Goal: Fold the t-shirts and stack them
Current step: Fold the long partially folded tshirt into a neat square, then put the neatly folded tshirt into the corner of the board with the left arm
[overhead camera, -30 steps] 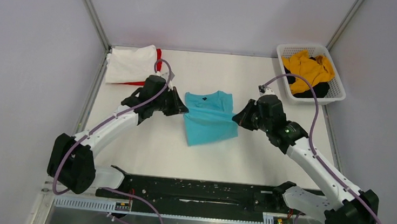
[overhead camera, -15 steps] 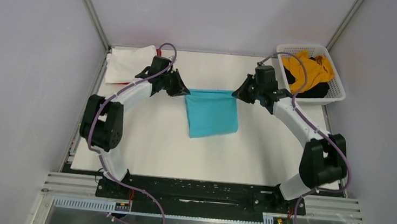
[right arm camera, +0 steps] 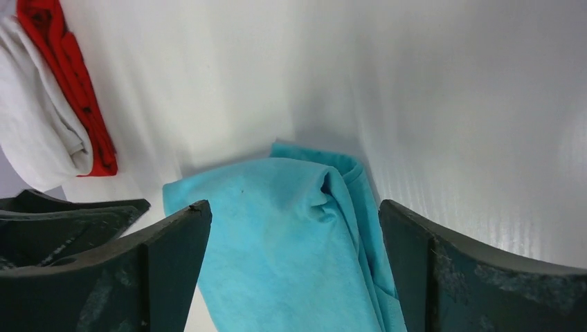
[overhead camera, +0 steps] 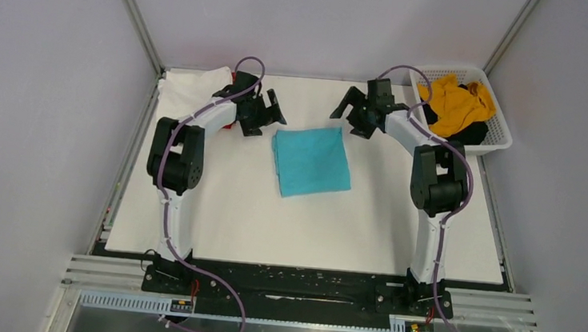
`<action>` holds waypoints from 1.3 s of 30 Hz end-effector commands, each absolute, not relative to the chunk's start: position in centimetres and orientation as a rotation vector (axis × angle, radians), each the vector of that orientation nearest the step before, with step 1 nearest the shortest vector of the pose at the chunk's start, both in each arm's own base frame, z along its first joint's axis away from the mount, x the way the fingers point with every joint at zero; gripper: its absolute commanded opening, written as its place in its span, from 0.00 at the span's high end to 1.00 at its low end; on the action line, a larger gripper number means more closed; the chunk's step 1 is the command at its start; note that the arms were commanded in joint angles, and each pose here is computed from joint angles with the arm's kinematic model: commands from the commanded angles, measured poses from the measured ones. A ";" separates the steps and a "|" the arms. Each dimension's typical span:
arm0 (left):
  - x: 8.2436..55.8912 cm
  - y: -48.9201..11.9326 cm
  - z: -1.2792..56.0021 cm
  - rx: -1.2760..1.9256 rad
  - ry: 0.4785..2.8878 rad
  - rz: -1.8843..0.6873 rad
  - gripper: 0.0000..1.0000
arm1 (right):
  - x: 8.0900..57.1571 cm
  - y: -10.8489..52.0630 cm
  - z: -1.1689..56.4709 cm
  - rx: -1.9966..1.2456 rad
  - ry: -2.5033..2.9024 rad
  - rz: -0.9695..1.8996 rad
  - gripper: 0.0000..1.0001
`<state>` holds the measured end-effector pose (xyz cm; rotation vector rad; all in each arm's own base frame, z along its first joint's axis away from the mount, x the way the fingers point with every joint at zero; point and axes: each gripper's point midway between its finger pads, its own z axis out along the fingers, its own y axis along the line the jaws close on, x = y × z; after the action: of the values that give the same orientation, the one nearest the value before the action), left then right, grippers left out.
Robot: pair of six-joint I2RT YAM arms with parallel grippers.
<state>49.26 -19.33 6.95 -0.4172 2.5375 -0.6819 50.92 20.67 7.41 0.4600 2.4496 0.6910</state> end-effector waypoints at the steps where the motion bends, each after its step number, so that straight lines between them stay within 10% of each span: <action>1: 48.0 -18.0 9.9 -0.402 2.457 -0.646 0.01 | 50.3 20.4 13.3 0.375 2.366 0.729 0.01; 12: 40.8 -21.3 4.2 -0.394 2.554 -0.720 0.06 | 37.6 16.9 11.7 0.394 2.351 0.734 0.00; 24: 41.1 -22.4 0.5 -0.306 2.680 -0.097 0.99 | 33.2 13.0 12.4 0.364 2.279 0.554 0.00; 39: 51.5 -11.7 12.9 0.103 2.177 0.655 1.00 | 33.1 10.1 14.3 0.322 2.174 0.386 0.00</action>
<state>47.25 -15.66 5.90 0.0174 2.3976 0.4619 32.38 11.93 12.76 0.3270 2.2554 0.4996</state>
